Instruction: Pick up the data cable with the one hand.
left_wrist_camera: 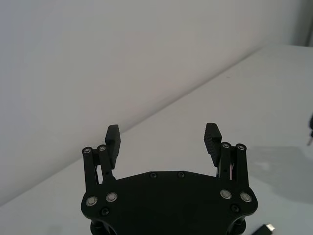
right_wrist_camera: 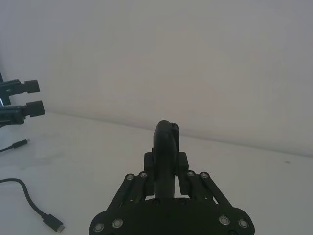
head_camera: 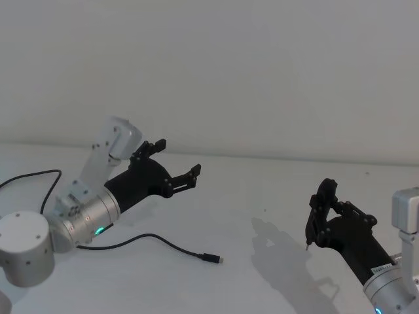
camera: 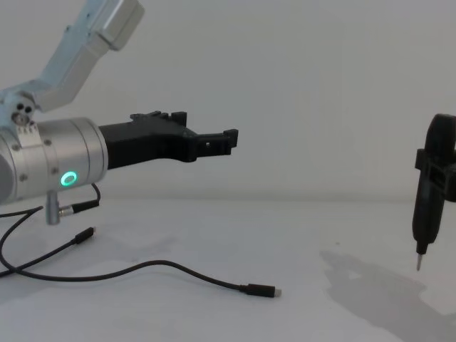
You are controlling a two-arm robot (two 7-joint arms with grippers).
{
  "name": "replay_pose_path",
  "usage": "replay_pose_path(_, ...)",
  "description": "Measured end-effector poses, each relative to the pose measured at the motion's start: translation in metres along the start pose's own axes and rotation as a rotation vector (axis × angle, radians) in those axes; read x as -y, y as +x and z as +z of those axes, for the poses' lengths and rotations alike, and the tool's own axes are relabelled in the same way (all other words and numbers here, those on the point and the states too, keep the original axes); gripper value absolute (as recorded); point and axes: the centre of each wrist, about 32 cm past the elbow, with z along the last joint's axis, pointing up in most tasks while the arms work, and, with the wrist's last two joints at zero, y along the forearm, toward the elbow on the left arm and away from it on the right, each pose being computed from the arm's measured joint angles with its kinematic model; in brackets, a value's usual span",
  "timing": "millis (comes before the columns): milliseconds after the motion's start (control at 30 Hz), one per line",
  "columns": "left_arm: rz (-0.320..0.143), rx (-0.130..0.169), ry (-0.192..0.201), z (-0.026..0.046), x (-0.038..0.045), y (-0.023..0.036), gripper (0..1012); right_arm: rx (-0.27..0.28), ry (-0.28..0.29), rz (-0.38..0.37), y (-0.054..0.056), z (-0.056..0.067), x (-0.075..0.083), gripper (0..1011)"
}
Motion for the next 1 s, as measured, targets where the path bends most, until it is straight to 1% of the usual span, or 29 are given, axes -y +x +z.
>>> replay_pose_path(67,-0.041,-0.029,0.012,0.0047,0.0017,0.0084,1001,0.0,0.0,0.0,0.0,0.0,0.0,274)
replay_pose_path(200,-0.078,-0.063,0.029,0.0091,0.002,0.0158,1001,0.0,0.0,0.0,0.0,0.0,0.0,274)
replay_pose_path(267,-0.104,-0.094,0.046,0.0135,0.0014,0.022,1001,0.0,0.0,0.0,0.0,0.0,0.0,274)
replay_pose_path(367,-0.119,-0.121,0.061,0.0169,0.0002,0.0264,1001,0.0,0.0,0.0,0.0,0.0,0.0,274)
replay_pose_path(400,-0.126,-0.136,0.067,0.0188,-0.0006,0.0282,1001,0.0,0.0,0.0,0.0,0.0,0.0,274)
replay_pose_path(433,-0.129,-0.142,0.07,0.0196,-0.001,0.029,1001,0.0,0.0,0.0,0.0,0.0,0.0,275)
replay_pose_path(467,-0.129,-0.142,0.07,0.0196,-0.001,0.029,1001,0.0,0.0,0.0,0.0,0.0,0.0,274)
replay_pose_path(500,-0.135,-0.156,0.076,0.0212,-0.002,0.0301,1001,0.0,0.0,0.0,0.0,0.0,0.0,275)
replay_pose_path(567,-0.14,-0.17,0.082,0.0234,-0.0035,0.0317,1001,0.0,0.0,0.0,0.0,0.0,0.0,274)
replay_pose_path(667,-0.147,-0.183,0.093,0.0248,-0.0055,0.0325,1001,0.0,0.0,0.0,0.0,0.0,0.0,274)
replay_pose_path(767,-0.151,-0.187,0.105,0.0259,-0.0073,0.0332,1001,0.0,0.0,0.0,0.0,0.0,0.0,274)
replay_pose_path(833,-0.157,-0.188,0.121,0.0263,-0.0085,0.0329,1001,0.0,0.0,0.0,0.0,0.0,0.0,274)
replay_pose_path(967,-0.166,-0.183,0.151,0.0263,-0.01,0.0323,1001,0.0,0.0,0.0,0.0,0.0,0.0,274)
replay_pose_path(1000,-0.169,-0.178,0.164,0.026,-0.0104,0.0318,1001,0.0,0.0,0.0,0.0,0.0,0.0,275)
